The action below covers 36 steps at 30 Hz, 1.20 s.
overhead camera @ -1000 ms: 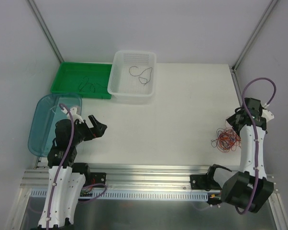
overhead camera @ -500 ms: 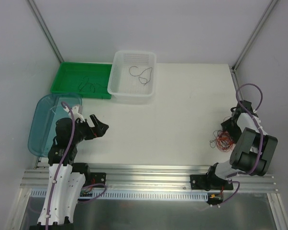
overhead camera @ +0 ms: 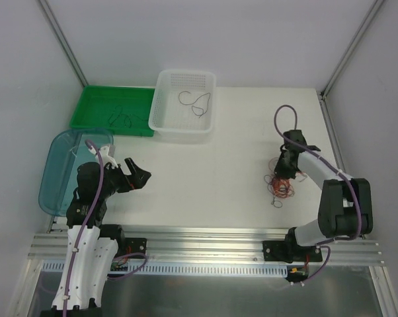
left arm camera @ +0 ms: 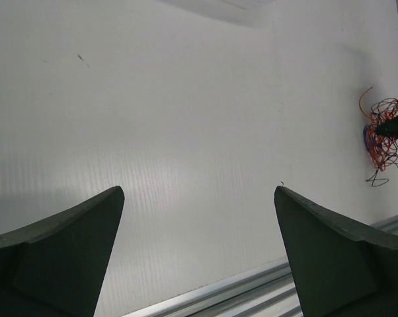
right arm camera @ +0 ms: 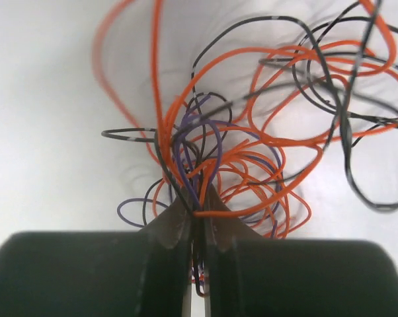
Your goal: Untangle the cables
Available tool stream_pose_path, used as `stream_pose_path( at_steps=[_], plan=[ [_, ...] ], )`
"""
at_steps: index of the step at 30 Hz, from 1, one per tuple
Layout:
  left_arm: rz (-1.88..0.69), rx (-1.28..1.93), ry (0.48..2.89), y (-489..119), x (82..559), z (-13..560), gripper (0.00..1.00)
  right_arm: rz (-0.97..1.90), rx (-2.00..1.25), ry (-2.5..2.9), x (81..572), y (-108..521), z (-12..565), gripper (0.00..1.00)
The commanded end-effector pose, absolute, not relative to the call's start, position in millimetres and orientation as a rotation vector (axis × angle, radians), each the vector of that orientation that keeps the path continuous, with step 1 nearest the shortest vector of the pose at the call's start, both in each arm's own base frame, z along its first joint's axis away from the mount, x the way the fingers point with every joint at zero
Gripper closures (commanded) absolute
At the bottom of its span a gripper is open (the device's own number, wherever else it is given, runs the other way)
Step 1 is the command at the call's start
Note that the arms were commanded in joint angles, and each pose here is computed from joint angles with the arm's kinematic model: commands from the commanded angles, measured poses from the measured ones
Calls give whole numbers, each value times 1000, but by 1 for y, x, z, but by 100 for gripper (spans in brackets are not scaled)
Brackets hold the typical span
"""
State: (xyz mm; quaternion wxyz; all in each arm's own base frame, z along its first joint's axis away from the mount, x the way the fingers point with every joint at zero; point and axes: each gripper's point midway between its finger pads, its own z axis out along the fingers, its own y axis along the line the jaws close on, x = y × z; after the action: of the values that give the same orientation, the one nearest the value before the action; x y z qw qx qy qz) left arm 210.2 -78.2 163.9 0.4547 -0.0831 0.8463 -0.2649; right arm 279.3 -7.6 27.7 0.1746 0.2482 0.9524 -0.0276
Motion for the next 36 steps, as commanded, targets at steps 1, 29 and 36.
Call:
stream_pose_path(
  at_steps=[1, 29, 36],
  plan=[
    [-672, -157, 2058, -81, 214, 168, 1, 165, 266, 2678, 287, 73, 65, 99],
    [-1109, -75, 2217, -193, 179, 140, 1, 523, -732, 2322, 167, 271, 147, 22],
    [-966, -160, 2264, -216, 199, 120, 11, 595, -482, 2280, 164, 251, 145, 25]
  ],
)
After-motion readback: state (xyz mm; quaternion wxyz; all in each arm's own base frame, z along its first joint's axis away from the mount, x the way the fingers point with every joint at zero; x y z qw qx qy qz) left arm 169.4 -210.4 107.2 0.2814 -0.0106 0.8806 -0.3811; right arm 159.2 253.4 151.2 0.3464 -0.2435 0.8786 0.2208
